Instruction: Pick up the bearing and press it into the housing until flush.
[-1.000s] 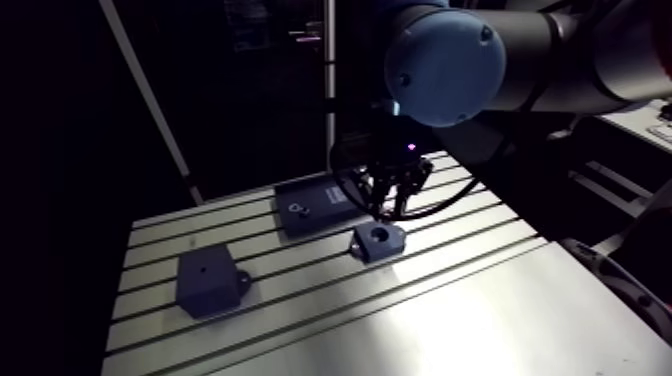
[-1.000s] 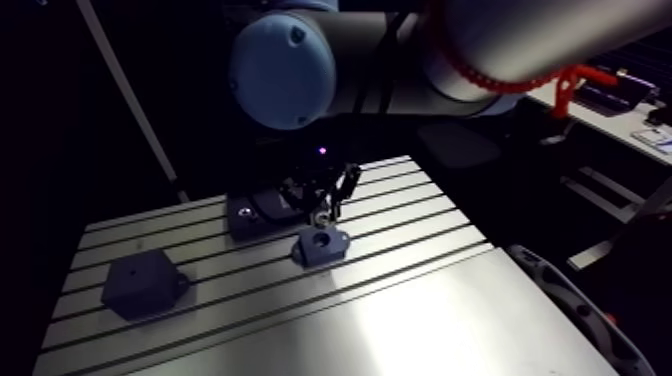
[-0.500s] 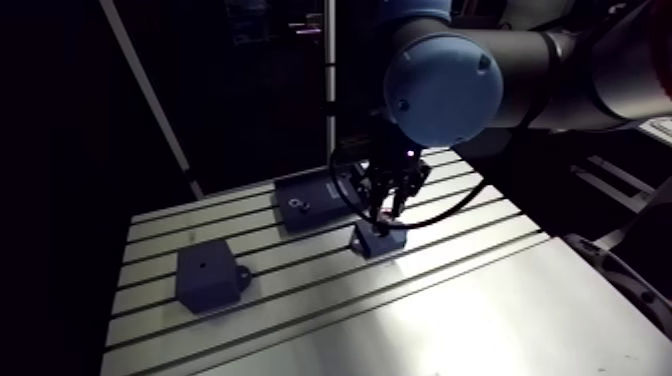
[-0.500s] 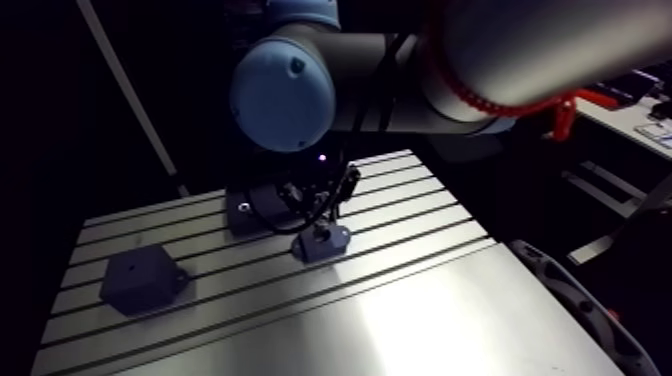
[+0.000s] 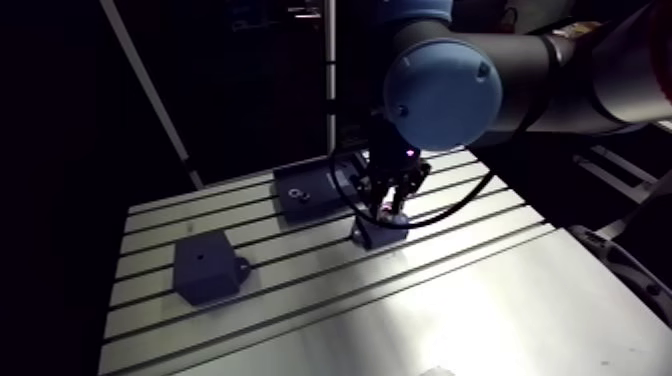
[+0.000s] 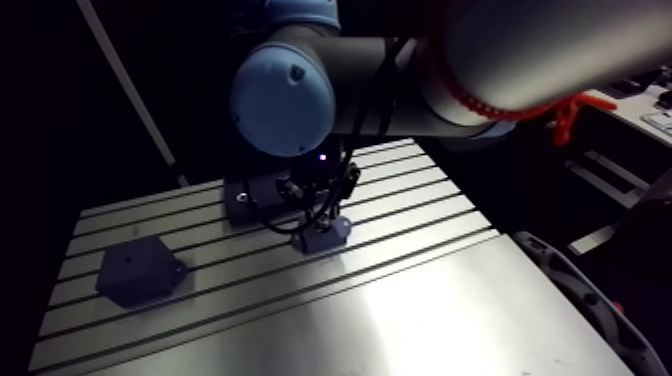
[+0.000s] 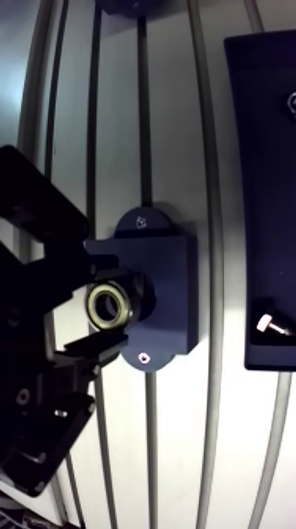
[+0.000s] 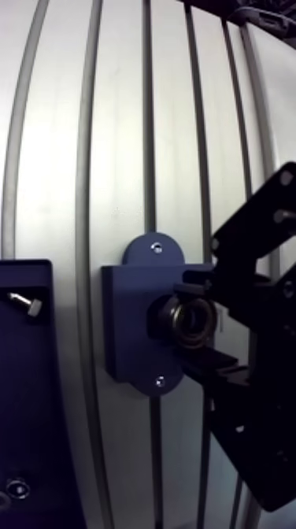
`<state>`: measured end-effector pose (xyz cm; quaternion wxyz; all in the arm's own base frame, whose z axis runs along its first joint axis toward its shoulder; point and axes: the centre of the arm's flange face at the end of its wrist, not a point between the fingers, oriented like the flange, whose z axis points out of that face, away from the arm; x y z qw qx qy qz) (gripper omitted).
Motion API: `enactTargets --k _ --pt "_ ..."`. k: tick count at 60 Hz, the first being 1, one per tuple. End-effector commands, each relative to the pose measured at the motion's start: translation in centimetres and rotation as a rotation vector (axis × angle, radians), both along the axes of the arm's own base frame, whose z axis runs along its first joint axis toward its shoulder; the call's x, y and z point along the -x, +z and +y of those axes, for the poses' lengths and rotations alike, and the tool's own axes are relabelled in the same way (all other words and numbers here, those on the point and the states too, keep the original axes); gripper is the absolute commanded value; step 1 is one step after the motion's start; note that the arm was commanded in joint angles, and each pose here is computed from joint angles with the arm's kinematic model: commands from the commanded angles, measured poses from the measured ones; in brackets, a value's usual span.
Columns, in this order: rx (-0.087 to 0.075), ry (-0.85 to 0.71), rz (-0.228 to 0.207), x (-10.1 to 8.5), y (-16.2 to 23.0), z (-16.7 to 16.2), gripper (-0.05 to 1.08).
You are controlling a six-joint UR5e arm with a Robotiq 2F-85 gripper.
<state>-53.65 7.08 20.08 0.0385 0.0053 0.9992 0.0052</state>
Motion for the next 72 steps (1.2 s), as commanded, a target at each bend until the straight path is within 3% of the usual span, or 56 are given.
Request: enactTargets --k 1,72 --pt "0.003 -0.003 -0.008 0.05 -0.55 0.01 0.75" --pt "0.007 -0.003 -0.020 0.56 -1.40 0.04 0.75"
